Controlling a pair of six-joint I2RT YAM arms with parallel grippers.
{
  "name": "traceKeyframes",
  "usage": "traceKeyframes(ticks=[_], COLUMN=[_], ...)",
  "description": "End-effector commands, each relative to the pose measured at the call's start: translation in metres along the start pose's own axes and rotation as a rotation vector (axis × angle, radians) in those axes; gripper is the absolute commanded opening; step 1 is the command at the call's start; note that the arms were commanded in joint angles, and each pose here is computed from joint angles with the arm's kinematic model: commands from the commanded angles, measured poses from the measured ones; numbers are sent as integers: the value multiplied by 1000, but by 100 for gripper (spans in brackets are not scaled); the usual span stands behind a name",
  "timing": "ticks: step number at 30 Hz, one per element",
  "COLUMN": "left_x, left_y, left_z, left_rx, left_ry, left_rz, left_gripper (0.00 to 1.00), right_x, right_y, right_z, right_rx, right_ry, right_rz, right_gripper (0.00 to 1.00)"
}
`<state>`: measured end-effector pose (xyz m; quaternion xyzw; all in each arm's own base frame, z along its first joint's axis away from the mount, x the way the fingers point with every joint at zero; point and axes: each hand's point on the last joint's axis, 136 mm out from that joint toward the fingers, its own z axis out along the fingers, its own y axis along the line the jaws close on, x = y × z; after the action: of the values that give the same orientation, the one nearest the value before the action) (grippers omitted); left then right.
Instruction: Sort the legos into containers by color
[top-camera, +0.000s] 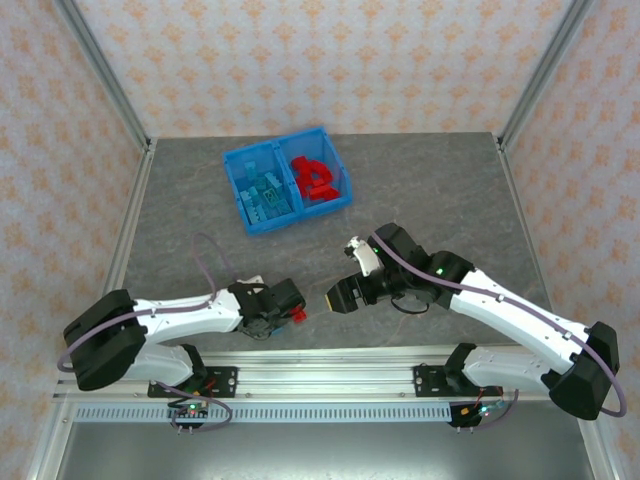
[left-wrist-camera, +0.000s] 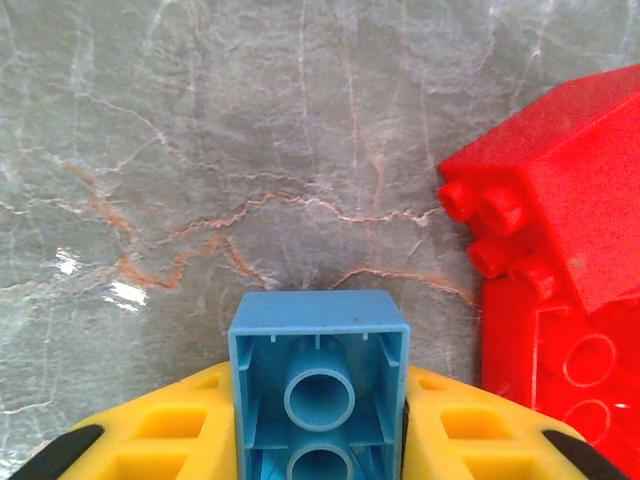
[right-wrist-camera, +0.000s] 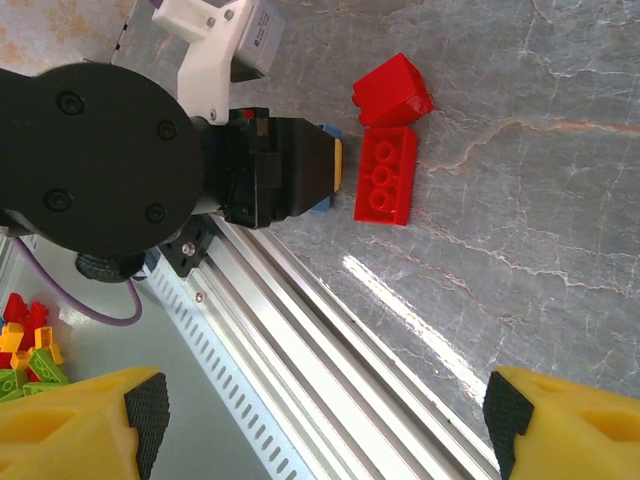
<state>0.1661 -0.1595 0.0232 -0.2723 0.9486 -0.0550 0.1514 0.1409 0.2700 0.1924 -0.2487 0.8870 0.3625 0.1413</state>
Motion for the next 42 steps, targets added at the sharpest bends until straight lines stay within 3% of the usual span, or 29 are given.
traceKeyframes(ticks=[1, 9, 15, 20, 25, 33, 38, 42], left_x=[-27, -119, -213, -283, -338, -369, -376, -371], left_y=[-4, -40, -83, -115, -125, -148, -149, -147], left_z=[-30, -99, -130, -115, -69, 4, 6, -16], left_rx=[29, 137, 89, -4, -76, -78, -58, -34], left_ry=[-123, -322, -464, -476, -466, -384, -370, -364], left_rz=[13, -24, 0, 14, -42, -11, -46, -45], left_gripper=[32, 32, 33, 33, 35, 39, 61, 61], right_x=[0, -20, -24, -23, -19, -17, -16, -16], right_y=[8, 15, 9, 4, -1, -8, -8, -9], right_z=[-2, -16, -21, -27, -31, -30, -28, -26], right_rx=[-32, -31, 8, 35, 57, 87, 86, 87], right_ry=[1, -110, -152, -179, -190, -187, -177, -176], right_rz=[-2, -22, -6, 9, 16, 14, 15, 16], right_gripper=[83, 84, 84, 84, 84, 84, 84, 84])
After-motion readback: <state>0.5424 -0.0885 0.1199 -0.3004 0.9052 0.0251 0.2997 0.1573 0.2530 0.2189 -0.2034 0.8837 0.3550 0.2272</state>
